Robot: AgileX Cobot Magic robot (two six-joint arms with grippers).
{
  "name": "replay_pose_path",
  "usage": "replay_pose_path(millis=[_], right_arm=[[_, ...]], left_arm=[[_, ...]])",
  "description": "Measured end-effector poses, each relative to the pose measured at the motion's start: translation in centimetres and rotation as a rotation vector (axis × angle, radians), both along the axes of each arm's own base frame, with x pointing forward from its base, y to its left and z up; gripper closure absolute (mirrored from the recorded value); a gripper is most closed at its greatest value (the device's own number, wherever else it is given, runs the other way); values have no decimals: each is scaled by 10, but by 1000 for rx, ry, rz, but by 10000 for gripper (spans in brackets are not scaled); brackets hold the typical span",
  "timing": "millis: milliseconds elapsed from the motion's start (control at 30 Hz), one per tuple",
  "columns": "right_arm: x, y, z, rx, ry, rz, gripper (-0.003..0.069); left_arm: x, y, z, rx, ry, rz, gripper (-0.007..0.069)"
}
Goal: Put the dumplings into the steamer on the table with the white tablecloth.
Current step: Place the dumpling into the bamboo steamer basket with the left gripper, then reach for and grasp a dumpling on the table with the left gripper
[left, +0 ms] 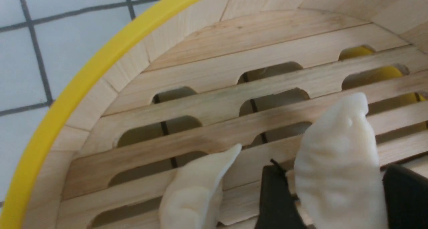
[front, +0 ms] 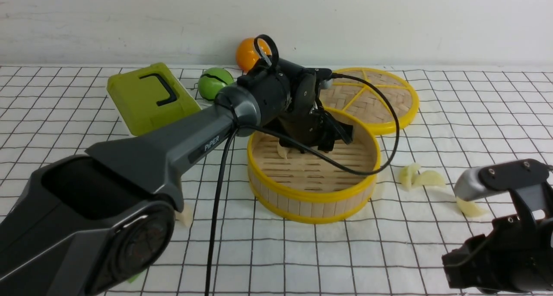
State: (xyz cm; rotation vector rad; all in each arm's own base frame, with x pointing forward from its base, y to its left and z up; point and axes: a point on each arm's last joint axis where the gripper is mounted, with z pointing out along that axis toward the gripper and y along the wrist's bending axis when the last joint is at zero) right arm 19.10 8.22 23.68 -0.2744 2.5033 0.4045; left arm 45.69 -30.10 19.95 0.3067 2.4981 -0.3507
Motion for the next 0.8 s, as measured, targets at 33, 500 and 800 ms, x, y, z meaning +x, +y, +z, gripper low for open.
replay_pose_path(millis=[33, 500, 800], right_arm=[[0, 0, 0, 1, 0, -1, 534], [0, 0, 0, 3, -1, -2, 527], [-4, 2, -2, 35, 62, -6, 522]], left_arm=[[0, 0, 6, 0, -6, 0, 219], [-73, 85, 230, 181, -277, 135, 232], [-139, 121, 253, 111, -181, 114, 326]])
